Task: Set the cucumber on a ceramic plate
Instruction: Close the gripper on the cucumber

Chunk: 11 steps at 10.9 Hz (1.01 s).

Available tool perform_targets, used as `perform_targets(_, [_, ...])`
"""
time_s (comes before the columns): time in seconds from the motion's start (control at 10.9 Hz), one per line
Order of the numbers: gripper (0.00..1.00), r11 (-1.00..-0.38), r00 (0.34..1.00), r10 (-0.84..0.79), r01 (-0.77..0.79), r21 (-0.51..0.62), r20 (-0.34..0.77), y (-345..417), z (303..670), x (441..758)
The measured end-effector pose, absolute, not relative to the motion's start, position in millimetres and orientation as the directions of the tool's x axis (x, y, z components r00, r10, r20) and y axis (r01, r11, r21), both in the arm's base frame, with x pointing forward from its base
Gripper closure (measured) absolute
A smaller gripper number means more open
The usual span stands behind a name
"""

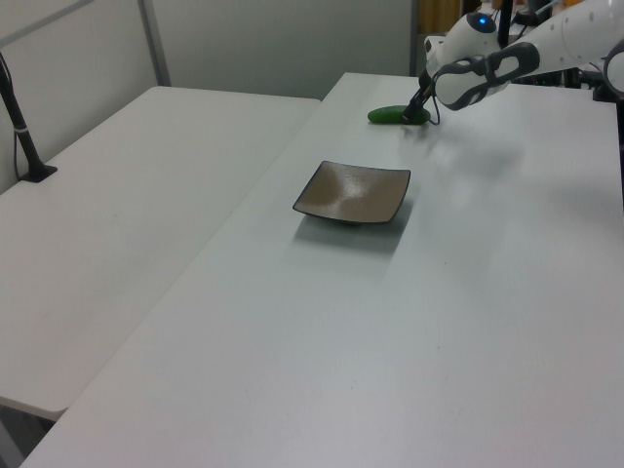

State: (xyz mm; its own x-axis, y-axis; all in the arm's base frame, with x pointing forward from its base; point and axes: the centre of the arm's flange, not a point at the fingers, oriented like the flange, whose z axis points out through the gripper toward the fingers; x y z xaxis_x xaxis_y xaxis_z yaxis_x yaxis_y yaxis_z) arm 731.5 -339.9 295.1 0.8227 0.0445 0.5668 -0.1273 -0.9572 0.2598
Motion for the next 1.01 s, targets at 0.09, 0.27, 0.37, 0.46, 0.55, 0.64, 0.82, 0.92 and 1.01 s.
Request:
perform_targets(0.09, [0.10, -0.957, 0.822, 0.041, -0.130, 0.258, 0.568, -340, 295, 731])
perform_targets(0.27, [0.45, -0.957, 0.822, 0.040, -0.131, 0.257, 0.568, -340, 295, 731])
perform_targets(0.37, [0.55, -0.957, 0.822, 0.040, -0.131, 0.257, 0.568, -340, 295, 732])
perform_targets(0.46, [0.55, -0.957, 0.822, 0.040, -0.131, 0.257, 0.568, -340, 295, 732])
perform_targets(0.55, [0.55, -0.958, 0.822, 0.040, -0.131, 0.257, 0.568, -340, 295, 732])
perform_targets(0.64, [0.55, -0.958, 0.822, 0.040, -0.131, 0.257, 0.568, -339, 295, 732])
perform_targets(0.82, [0.55, -0.958, 0.820, 0.033, -0.137, 0.252, 0.571, -339, 298, 731])
perform_targets(0.92, [0.55, -0.958, 0.816, 0.030, -0.141, 0.250, 0.577, -338, 305, 730])
perform_targets(1.01, [0.55, -0.957, 0.810, 0.030, -0.145, 0.249, 0.586, -336, 320, 728])
